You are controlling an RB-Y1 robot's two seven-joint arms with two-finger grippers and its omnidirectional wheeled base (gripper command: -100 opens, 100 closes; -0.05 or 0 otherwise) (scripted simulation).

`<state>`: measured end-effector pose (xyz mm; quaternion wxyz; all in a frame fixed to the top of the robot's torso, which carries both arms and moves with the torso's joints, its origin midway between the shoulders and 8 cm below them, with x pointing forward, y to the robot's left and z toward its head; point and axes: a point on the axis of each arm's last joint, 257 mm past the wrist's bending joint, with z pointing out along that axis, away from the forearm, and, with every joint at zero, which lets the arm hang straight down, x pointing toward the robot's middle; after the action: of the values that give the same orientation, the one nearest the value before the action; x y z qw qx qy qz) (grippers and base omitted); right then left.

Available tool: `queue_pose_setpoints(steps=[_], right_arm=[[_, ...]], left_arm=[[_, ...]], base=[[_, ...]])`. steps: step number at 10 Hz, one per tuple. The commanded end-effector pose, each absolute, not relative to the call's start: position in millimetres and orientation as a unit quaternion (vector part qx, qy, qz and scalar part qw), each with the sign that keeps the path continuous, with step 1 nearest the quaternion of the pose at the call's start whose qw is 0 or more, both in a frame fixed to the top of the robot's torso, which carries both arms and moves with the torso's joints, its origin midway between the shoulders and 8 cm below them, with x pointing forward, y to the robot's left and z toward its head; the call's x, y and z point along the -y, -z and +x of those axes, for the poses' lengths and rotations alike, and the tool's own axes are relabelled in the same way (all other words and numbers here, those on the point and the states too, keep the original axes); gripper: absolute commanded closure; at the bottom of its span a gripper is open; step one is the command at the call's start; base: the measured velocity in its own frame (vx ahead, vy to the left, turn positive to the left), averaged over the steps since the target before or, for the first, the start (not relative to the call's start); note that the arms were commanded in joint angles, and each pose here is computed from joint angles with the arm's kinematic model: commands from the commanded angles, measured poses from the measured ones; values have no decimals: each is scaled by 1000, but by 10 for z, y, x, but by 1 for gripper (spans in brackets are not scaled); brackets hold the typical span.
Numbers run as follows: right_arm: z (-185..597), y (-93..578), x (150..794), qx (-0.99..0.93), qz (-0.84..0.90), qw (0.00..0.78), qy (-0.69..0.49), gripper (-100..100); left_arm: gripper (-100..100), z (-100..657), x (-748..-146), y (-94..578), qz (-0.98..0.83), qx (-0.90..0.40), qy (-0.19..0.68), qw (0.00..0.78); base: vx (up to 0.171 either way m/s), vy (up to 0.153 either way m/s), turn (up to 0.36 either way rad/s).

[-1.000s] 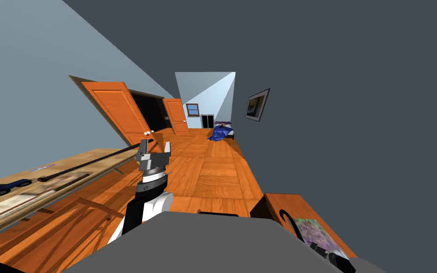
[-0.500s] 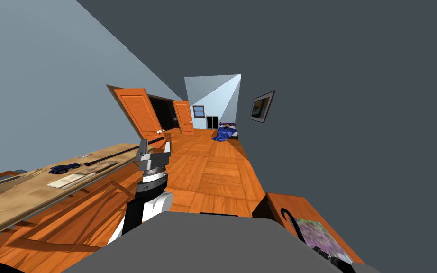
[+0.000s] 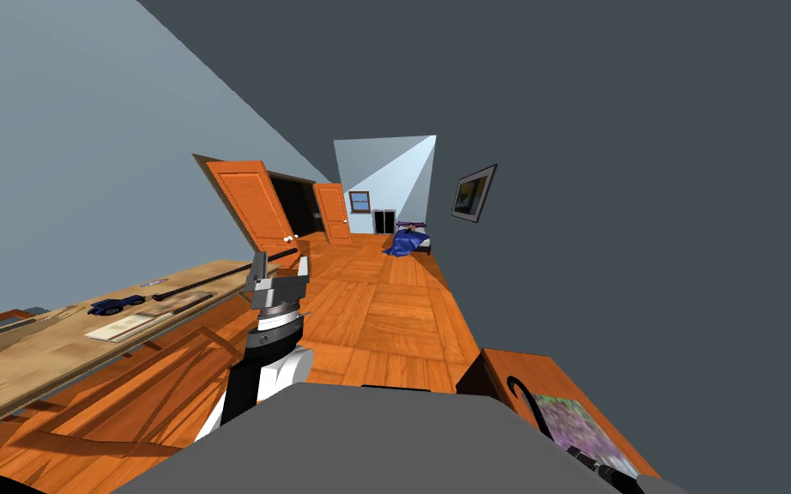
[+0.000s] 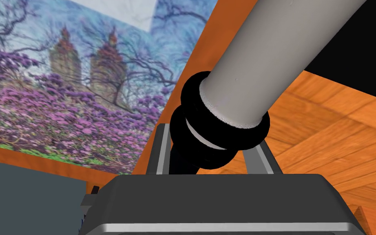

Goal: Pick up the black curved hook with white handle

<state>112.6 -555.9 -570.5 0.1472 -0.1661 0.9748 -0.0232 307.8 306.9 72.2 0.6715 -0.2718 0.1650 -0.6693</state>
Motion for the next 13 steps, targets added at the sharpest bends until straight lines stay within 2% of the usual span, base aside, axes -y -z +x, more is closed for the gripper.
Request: queue_pose_setpoints(steps=[1, 6, 8, 11, 12, 13], right_arm=[[1148, 5691, 5554, -973, -178, 148, 22, 100], [1302, 5579, 5500, -951, -270, 149, 6, 100], [1327, 5555, 5491, -945, -292, 149, 3, 100], [1391, 5480, 5468, -927, -344, 149, -5, 100], [1379, 5498, 5477, -931, -332, 149, -3, 100], [1370, 5497, 5478, -930, -335, 148, -4, 0]], left_arm=[[0, 3078, -3069, -722, -272, -165, 669, 672], [0, 3077, -3070, -721, -272, -165, 669, 672], [0, 3078, -3069, -722, -272, -165, 669, 672], [0, 3077, -3069, -721, -272, -165, 669, 672], [0, 3077, -3069, -721, -272, -165, 669, 672], [0, 3078, -3069, -722, -272, -165, 669, 672]], base=[[69, 10, -191], [184, 24, -411], [99, 20, -152], [172, 54, -403], [77, 19, -82], [12, 5, 14]])
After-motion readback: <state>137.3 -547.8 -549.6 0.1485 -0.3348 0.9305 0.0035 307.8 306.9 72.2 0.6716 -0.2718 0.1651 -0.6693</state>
